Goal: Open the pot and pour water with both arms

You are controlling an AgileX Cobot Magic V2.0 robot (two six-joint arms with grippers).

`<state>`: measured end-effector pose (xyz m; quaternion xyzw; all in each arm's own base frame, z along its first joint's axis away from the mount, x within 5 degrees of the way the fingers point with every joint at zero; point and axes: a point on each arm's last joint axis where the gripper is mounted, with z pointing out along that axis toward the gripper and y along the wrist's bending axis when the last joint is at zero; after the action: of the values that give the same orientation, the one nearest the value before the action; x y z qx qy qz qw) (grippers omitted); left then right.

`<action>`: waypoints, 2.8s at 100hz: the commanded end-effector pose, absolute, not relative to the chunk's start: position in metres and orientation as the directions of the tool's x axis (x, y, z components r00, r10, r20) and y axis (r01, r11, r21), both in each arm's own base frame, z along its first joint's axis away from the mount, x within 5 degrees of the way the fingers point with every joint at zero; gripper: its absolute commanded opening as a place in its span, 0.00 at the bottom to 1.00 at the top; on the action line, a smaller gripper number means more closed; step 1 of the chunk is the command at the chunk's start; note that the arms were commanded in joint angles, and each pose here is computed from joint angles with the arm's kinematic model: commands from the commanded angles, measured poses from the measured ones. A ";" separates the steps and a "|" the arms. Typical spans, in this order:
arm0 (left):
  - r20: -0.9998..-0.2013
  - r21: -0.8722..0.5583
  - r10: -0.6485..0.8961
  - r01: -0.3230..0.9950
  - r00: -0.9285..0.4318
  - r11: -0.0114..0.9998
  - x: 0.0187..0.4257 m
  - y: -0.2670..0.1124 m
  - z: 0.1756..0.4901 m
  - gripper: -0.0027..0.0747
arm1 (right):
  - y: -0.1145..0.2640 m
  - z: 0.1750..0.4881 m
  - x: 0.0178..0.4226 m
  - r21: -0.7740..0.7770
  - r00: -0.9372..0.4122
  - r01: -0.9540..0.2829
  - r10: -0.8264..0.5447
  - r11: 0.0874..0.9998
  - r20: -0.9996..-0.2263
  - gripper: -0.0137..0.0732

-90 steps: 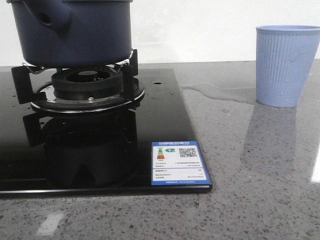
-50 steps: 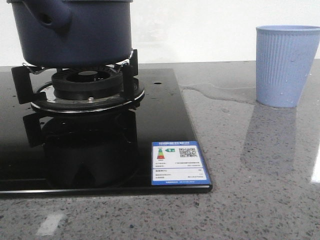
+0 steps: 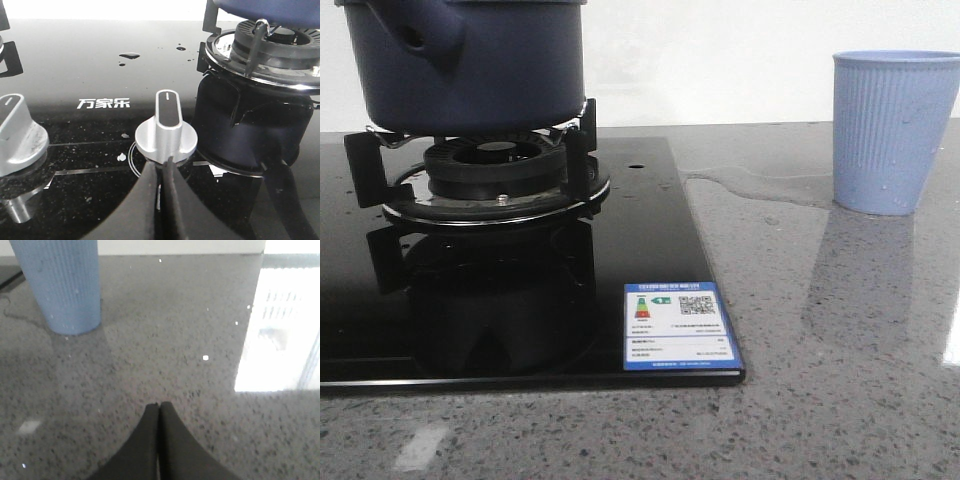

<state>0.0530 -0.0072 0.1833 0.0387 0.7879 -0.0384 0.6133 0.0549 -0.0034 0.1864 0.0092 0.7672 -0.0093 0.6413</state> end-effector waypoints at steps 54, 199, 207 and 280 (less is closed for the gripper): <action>-0.584 -0.797 -0.806 0.120 0.092 0.591 0.054 0.003 0.216 0.01 | -0.006 0.237 0.048 0.565 0.305 -0.152 0.582 0.811 -0.753 0.07; -0.977 0.203 0.156 0.840 0.143 0.504 0.103 -0.094 0.425 0.03 | 0.062 0.365 0.083 0.343 -0.445 -0.565 0.073 0.750 -0.893 0.10; -0.948 0.311 0.222 0.801 0.227 0.512 0.113 -0.094 0.424 0.14 | 0.060 0.368 0.086 0.308 -0.392 -0.556 0.083 0.772 -0.916 0.22; -0.990 0.135 0.099 0.818 0.095 0.559 0.245 -0.106 0.454 0.55 | 0.047 0.381 0.098 0.219 -0.202 -0.455 0.139 0.863 -0.969 0.90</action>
<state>0.2411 -0.1057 0.4309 0.3608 0.6460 -0.2644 0.6186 0.0947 0.0493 0.3670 -0.1215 0.7583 0.2463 0.5912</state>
